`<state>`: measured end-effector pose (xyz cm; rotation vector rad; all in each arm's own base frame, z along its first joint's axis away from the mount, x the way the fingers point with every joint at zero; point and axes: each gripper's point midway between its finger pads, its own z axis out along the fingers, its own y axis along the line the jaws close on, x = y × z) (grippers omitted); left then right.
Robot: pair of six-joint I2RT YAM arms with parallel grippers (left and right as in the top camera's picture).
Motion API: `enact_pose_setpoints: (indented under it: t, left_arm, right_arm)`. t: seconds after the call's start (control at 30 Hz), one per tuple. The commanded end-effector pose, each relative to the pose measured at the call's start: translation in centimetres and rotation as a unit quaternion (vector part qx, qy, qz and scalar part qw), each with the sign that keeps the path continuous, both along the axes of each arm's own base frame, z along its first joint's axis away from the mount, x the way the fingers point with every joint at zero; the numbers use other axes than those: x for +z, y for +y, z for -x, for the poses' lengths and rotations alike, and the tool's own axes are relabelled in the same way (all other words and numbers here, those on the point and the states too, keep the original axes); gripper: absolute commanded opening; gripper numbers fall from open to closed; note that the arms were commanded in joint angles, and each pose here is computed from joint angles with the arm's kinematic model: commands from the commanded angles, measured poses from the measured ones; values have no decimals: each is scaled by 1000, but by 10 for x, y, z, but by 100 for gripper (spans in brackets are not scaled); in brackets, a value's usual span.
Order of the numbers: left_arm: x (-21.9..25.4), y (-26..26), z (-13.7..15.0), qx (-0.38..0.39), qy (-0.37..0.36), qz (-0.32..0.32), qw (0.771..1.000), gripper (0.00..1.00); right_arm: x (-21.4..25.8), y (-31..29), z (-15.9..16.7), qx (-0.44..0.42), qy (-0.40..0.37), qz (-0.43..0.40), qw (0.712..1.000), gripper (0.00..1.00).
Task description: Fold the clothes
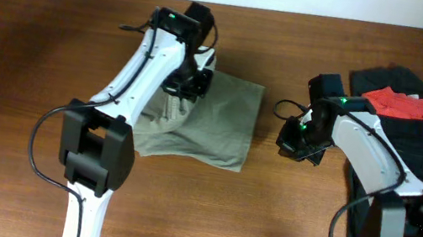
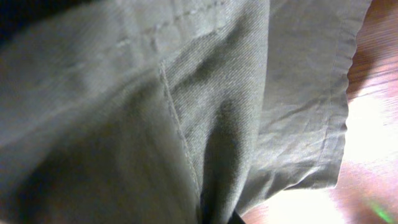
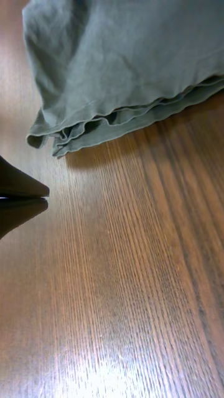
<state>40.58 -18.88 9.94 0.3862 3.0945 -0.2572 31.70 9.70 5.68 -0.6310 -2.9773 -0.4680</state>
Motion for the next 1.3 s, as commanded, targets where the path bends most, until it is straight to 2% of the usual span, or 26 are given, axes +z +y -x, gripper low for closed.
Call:
enact_pose_setpoints:
  t: [0.0, 0.07, 0.17, 0.27, 0.5, 0.63, 0.7, 0.77, 0.83, 0.9, 1.07, 1.13, 1.27]
  left_arm:
    - [3, -18, 3, 2, -7, 11, 1000, 1]
    - [3, -19, 3, 1, -7, 11, 1000, 1]
    - [3, -18, 5, 1, -4, 9, 1000, 0]
    - [4, -17, 5, -2, -4, 9, 1000, 0]
    - [4, -16, 6, -2, -2, 8, 1000, 0]
    - [4, -16, 8, -13, 0, 6, 1000, 0]
    - [4, -15, 8, -13, -1, 6, 1000, 0]
    - [4, -15, 7, -13, -1, 6, 1000, 1]
    - [4, -16, 8, -13, -1, 7, 1000, 0]
    - [4, -15, 8, -13, 0, 6, 1000, 1]
    - [5, -16, 7, -13, -1, 7, 1000, 0]
    - [10, -17, 6, -13, -5, 10, 1000, 0]
    - [27, -41, 8, -22, -4, 69, 997, 0]
  right_arm:
    - [-18, -1, 2, 6, 23, 12, 1000, 5]
    - [-28, 6, 0, 7, 27, -7, 1000, 5]
    - [-39, 31, -8, 23, 1, -81, 996, 5]
    - [-35, 61, -13, 81, -45, -161, 983, 5]
    - [-40, 61, -15, 101, -72, -170, 978, 4]
    - [-40, 23, -29, 53, -77, -150, 984, 4]
    - [-23, 23, -41, 75, -116, -199, 970, 4]
    - [-13, 34, -39, 100, -129, -236, 958, 4]
    - [-15, 48, -33, 119, -122, -234, 957, 4]
    - [-29, 58, -25, 136, -104, -183, 968, 4]
    - [-63, 55, 0, 109, -44, -55, 991, 4]
    - [-71, 49, 9, 94, -27, -40, 994, 4]
    - [-80, 45, 21, 85, -11, -35, 996, 4]
